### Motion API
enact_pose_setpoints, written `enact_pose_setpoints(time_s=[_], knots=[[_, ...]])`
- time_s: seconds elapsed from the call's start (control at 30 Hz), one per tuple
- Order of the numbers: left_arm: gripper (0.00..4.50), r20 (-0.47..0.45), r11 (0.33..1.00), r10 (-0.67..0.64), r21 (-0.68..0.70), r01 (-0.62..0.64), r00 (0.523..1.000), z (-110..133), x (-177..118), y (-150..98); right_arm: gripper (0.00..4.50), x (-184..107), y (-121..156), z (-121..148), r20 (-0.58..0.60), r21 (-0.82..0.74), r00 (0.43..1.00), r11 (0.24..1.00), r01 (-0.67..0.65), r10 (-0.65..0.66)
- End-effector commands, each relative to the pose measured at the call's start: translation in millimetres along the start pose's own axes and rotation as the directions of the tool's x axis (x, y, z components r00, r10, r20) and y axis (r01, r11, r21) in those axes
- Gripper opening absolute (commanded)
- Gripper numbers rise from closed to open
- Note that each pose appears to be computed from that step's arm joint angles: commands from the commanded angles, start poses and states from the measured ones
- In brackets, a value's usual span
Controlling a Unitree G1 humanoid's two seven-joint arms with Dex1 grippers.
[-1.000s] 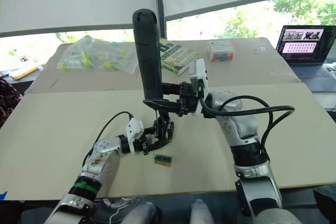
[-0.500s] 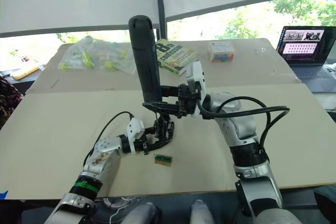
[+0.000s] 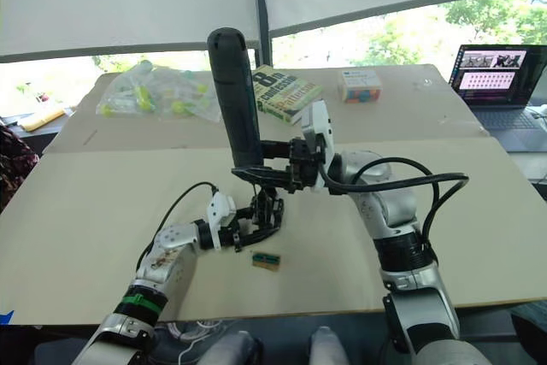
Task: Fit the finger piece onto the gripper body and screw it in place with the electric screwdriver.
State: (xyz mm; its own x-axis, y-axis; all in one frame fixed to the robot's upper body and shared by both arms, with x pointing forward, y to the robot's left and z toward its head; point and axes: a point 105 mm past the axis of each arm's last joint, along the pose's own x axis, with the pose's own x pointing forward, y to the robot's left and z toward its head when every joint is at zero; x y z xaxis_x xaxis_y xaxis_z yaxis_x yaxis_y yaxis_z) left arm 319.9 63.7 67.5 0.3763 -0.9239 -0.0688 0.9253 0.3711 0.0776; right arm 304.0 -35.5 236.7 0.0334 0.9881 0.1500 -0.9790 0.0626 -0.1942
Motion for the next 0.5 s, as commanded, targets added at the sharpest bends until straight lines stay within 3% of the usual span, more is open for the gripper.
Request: enact_pose_setpoints(time_s=[0.03, 0.5], knots=[[2.32, -0.039, 0.998, -0.016, -0.059, 0.014, 0.999, -18.6, 1.4, -8.2, 1.92, 1.1, 1.6, 4.2, 0.005, -0.030, 1.000, 1.000, -0.004, 0.005], [2.32, -0.041, 0.998, -0.014, -0.056, 0.011, 0.999, -19.8, 1.0, -6.0, 1.92, -0.9, -1.0, -4.2, -0.048, -0.018, 0.999, 1.000, 0.004, -0.005]])
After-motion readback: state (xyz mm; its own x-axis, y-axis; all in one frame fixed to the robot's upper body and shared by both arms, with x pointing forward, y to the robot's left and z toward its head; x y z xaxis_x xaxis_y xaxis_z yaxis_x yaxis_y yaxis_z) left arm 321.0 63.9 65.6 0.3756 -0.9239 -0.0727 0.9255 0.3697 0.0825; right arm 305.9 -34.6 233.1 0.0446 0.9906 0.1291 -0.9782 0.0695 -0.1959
